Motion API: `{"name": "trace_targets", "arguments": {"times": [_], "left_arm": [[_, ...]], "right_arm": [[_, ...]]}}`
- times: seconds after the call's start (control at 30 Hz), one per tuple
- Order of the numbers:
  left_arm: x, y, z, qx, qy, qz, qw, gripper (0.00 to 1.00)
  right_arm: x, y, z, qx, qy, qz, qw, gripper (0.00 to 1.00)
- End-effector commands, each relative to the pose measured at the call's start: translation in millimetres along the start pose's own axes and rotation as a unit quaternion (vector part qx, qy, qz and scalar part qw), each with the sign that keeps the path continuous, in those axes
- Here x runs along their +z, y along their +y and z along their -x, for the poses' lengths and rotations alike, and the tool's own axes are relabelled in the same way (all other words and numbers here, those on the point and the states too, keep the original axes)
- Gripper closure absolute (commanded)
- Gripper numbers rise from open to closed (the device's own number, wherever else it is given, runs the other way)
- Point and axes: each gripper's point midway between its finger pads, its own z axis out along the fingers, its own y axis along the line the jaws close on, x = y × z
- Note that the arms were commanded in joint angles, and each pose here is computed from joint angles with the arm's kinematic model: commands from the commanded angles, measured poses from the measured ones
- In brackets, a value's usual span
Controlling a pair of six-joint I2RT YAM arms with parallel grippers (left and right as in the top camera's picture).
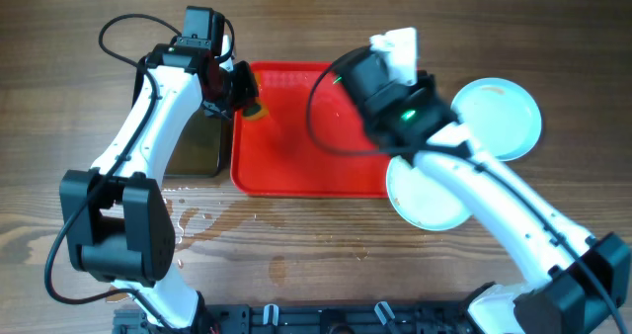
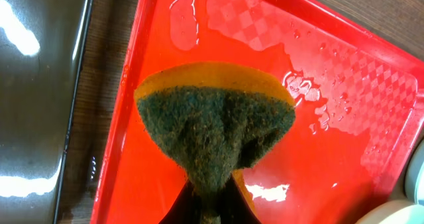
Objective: Clean dirty plates on tray and stack at the side
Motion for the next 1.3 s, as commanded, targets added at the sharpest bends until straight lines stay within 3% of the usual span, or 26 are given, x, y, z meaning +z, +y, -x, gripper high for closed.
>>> {"name": "trace_targets", "arguments": {"times": [0.0,0.07,0.17,0.3,0.47,0.7,0.97,1.1,1.17,1.27], "left_arm": [[-3.1,-3.4,3.7,-0.004,-0.009,0.000,1.000,0.96],[-3.1,-3.3,3.6,-0.004,-0.009,0.000,1.000,0.96],[-3.1,-3.4,3.6,-0.004,-0.009,0.000,1.000,0.96],[-3.1,-3.4,3.6,-0.004,-0.009,0.000,1.000,0.96],[-3.1,-3.3,3.5,-0.004,-0.008,0.000,1.000,0.96],[-3.1,-3.3,3.5,-0.004,-0.008,0.000,1.000,0.96],[-3.1,-3.3,3.6,-0.004,-0.009,0.000,1.000,0.96],[-3.1,-3.3,3.5,-0.004,-0.008,0.000,1.000,0.96],[-3.1,-3.2,3.6,-0.004,-0.009,0.000,1.000,0.96],[-3.1,-3.2,3.7,-0.004,-0.009,0.000,1.000,0.96]], "right_arm": [[12.6,32.7,-30.9,0.094,0.141,0.217,0.961,0.54],[25.4,28.9,-63.9,0.122,0.238,0.239,0.933,0.54],[29.3,32.7,-113.2,0.101,0.350,0.223,0.904,0.54],[32.3,38.9,-155.7,0.072,0.444,0.198,0.871,0.54],[29.1,24.9,-166.2,0.070,0.466,0.154,0.868,0.56],[46.3,-0.1,-191.7,0.066,0.454,0.037,0.888,0.57],[61.3,36.2,-192.6,0.042,0.405,0.082,0.910,0.55],[65.0,34.8,-205.3,0.028,0.424,0.061,0.903,0.55],[67.6,35.9,-214.6,0.020,0.439,0.054,0.896,0.56],[69.4,37.2,-220.5,0.016,0.448,0.049,0.892,0.70]]}}
